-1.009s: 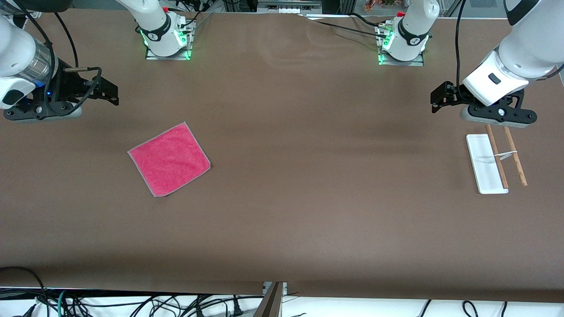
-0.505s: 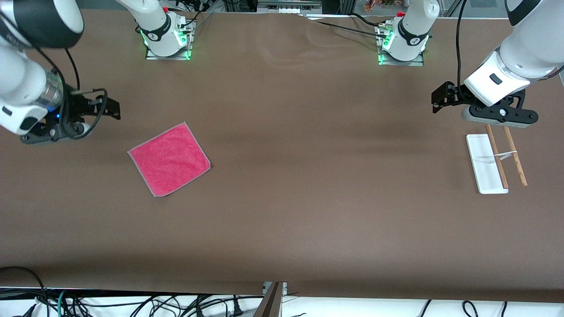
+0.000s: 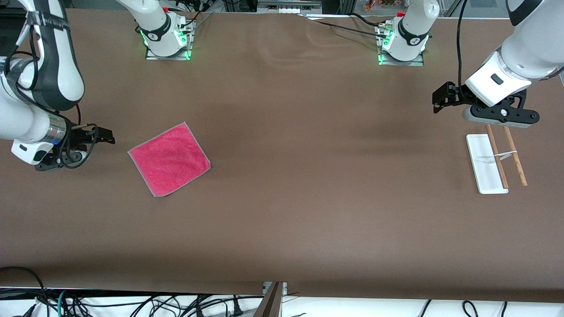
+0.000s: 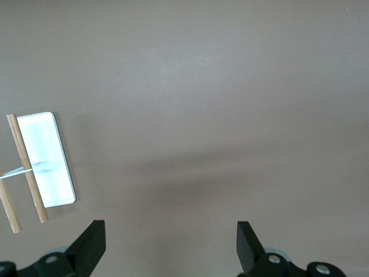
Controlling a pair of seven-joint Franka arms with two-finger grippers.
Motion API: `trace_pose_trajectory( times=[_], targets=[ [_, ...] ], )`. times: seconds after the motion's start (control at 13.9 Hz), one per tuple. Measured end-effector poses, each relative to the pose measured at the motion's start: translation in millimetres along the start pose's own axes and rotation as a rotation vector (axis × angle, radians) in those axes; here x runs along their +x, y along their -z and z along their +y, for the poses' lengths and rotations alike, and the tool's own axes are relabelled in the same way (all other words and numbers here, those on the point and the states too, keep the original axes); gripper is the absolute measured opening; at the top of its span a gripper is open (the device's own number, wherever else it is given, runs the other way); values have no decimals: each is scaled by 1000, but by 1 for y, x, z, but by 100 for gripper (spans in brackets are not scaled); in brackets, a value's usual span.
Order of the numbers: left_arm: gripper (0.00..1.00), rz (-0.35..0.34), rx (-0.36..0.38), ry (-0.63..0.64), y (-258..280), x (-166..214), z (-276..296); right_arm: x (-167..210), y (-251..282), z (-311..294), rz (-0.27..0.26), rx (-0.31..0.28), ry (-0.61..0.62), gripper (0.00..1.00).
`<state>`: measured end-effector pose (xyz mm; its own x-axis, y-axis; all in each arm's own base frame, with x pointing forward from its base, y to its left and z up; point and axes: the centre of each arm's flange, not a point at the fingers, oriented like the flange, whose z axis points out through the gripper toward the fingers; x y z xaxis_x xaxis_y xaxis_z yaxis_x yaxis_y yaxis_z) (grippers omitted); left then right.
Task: Pass towel and hang on rack
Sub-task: 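Move the right gripper down to the edge of the pink towel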
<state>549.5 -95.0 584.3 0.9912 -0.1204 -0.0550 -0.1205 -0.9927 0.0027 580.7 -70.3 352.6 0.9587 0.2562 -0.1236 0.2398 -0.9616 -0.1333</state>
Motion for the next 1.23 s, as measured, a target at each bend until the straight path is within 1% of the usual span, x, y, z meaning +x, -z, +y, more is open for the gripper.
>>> trace_pose_trajectory(
  times=[0.22, 0.29, 0.43, 0.65, 0.79, 1.01, 1.23],
  targets=[
    [100, 0, 0, 1, 0, 0, 0, -13, -50, 35, 9, 128, 6, 100],
    [100, -1, 0, 1, 0, 0, -1, -13, -64, 42, 11, 163, 11, 100],
    [100, -7, 0, 2, -1, -1, -1, -12, -86, 47, 19, 219, 29, 100],
    [100, -10, 0, 3, -1, -1, -2, -10, -115, 50, 50, 296, 73, 100],
    [100, -11, 0, 3, -1, -1, -2, -13, -133, 58, 69, 328, 86, 100],
    [100, -13, 0, 4, -1, -1, -2, -16, -153, 66, 80, 361, 96, 100],
    [100, -17, 1, 4, -1, -2, -2, -17, -160, 68, 78, 369, 96, 100]
  ],
)
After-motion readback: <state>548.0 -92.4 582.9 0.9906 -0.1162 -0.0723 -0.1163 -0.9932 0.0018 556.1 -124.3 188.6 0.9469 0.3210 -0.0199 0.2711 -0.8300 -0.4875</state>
